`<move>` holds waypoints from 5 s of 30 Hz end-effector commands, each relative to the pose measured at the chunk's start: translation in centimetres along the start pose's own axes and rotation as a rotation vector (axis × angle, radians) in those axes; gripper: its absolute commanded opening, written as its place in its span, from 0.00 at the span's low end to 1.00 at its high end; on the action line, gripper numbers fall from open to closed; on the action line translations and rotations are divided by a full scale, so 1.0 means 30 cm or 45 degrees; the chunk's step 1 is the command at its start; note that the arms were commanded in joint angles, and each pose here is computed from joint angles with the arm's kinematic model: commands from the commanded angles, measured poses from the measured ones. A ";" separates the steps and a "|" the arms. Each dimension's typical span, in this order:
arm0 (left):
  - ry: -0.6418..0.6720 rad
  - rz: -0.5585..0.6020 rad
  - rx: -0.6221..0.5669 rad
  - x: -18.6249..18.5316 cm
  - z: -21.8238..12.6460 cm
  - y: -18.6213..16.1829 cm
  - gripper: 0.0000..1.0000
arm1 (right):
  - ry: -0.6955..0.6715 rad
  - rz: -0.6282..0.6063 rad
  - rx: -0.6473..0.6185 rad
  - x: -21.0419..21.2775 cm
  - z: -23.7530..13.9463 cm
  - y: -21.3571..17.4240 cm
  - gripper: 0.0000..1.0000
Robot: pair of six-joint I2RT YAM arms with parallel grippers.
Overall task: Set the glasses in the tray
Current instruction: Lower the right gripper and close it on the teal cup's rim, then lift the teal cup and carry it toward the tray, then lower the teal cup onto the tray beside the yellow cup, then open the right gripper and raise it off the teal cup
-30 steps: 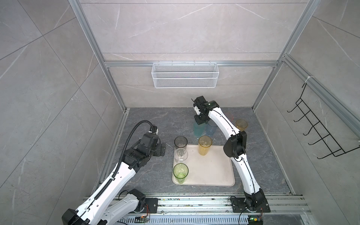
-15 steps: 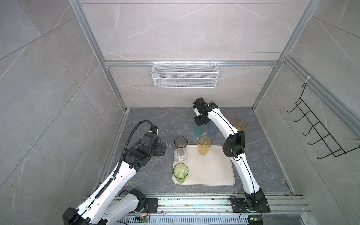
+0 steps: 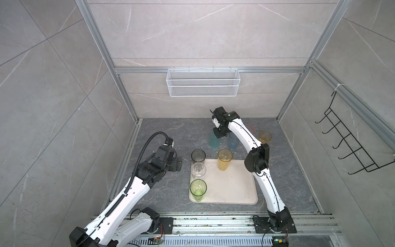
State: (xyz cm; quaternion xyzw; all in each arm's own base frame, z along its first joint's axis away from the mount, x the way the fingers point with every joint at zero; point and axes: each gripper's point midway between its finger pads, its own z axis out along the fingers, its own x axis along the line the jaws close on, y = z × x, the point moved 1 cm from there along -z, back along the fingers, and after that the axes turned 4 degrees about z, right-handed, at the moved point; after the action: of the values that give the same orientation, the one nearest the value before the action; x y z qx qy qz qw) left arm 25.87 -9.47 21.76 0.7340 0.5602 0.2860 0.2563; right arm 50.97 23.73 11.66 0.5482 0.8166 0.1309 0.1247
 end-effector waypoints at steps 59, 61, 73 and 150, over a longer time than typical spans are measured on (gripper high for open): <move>0.050 -0.087 -0.026 0.082 -0.152 -0.029 0.99 | -0.078 0.372 -0.021 -0.117 -0.753 -0.835 0.00; 0.046 -0.082 -0.011 0.079 -0.145 -0.031 0.99 | -0.075 0.371 -0.019 -0.100 -0.727 -0.859 0.00; 0.056 -0.103 0.002 0.088 -0.133 -0.033 0.99 | -0.060 0.390 -0.030 0.026 -0.564 -0.900 0.00; 0.031 -0.175 -0.002 0.102 -0.127 -0.034 1.00 | -0.084 0.378 -0.130 0.163 -0.555 -0.761 0.36</move>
State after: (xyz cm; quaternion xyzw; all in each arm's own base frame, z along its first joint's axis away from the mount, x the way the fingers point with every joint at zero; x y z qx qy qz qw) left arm 22.89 -5.86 22.87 0.7030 0.6088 0.2757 0.2432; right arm 23.52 19.54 16.24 0.6699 0.7143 0.1559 0.1292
